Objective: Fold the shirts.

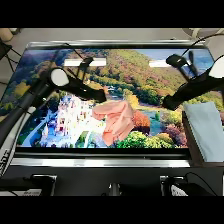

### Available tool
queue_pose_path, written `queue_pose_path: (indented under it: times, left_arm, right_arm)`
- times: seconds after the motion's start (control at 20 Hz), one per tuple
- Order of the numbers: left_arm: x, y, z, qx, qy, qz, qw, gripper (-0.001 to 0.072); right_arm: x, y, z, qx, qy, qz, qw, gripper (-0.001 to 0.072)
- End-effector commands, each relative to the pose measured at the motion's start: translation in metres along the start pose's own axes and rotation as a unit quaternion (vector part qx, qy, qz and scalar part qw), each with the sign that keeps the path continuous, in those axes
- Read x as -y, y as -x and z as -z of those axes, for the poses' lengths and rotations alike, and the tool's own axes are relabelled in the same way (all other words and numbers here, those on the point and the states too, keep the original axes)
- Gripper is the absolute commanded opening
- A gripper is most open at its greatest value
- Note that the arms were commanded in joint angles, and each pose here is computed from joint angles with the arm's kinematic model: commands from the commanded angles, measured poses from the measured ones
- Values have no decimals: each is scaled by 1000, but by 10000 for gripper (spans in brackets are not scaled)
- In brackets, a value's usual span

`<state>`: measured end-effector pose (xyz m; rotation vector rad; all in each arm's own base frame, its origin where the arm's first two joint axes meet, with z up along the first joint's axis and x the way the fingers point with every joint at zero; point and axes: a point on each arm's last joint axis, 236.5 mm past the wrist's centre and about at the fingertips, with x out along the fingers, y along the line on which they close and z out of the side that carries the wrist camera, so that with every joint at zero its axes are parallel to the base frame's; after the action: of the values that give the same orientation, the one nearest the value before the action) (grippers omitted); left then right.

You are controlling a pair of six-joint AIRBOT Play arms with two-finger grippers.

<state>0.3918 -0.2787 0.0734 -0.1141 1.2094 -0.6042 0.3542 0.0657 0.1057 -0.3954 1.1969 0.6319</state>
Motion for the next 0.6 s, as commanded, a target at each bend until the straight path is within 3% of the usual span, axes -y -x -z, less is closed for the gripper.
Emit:
queue_pose_path:
  times: [0.0, 0.1, 0.25, 0.55]
  left_arm:
    - [-71, 18, 14, -35, 53, -30, 998, 720]
    - [-96, -5, 34, -58, 85, -39, 994, 720]
    - [-119, -46, 56, -73, 117, -44, 989, 720]
    - [-95, -115, 55, -71, 166, 27, 983, 720]
  right_arm:
    - [-42, -60, 3, 8, -18, -120, 993, 622]
    - [-56, -85, 23, -12, -40, -150, 988, 676]
    - [-68, -110, 48, -39, -59, -170, 983, 676]
    - [-84, -142, 59, -24, -109, -192, 975, 696]
